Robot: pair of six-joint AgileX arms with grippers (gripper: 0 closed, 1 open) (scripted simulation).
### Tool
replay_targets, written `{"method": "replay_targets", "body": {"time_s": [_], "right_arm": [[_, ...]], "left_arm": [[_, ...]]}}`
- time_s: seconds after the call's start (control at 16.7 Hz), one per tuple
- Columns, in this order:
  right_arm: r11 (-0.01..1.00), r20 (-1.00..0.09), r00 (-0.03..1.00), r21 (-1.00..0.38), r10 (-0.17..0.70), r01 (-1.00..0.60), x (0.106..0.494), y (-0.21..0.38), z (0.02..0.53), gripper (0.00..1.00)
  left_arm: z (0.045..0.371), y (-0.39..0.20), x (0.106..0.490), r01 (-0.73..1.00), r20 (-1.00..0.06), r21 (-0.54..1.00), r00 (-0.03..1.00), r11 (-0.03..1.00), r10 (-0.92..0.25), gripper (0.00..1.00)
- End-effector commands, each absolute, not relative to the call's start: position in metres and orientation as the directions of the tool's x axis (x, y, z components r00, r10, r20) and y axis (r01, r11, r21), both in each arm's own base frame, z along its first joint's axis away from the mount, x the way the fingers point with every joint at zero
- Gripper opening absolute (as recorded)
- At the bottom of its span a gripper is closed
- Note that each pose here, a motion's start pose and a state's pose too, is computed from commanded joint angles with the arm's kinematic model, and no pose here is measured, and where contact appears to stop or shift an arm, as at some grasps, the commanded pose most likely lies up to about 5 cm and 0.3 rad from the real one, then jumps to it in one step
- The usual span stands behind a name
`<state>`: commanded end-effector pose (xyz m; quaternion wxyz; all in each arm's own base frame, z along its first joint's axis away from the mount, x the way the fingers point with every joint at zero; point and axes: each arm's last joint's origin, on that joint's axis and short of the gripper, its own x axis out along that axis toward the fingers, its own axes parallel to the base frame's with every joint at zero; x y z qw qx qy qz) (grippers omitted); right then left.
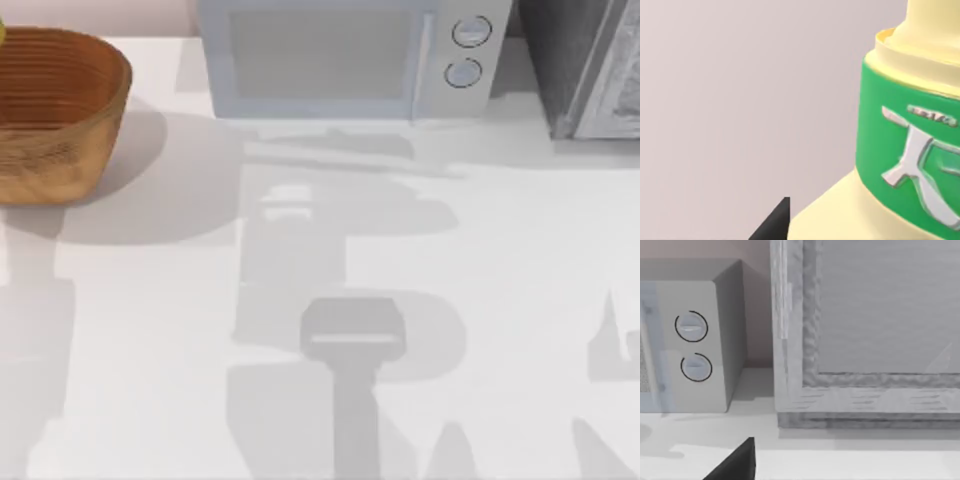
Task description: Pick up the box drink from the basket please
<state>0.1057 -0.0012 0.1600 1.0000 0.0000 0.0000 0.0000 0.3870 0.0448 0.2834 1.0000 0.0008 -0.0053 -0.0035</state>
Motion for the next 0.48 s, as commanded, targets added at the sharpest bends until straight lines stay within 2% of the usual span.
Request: {"method": "replay_targets", "body": {"time_s": [0.24,0.48], "right_arm": [[1.000,0.000,1.000,0.000,0.000,0.000,0.106,-0.001,0.160,1.00],[1.000,0.000,1.000,0.000,0.000,0.000,0.106,-0.001,0.160,1.00]], "left_arm": [[0.282,0.042,0.374,0.006,-0.017,-0.008,1.000,1.000,-0.006,0.00],[0.296,0.031,0.325,0.005,-0.017,-0.013,1.000,1.000,-0.005,0.00]]}}
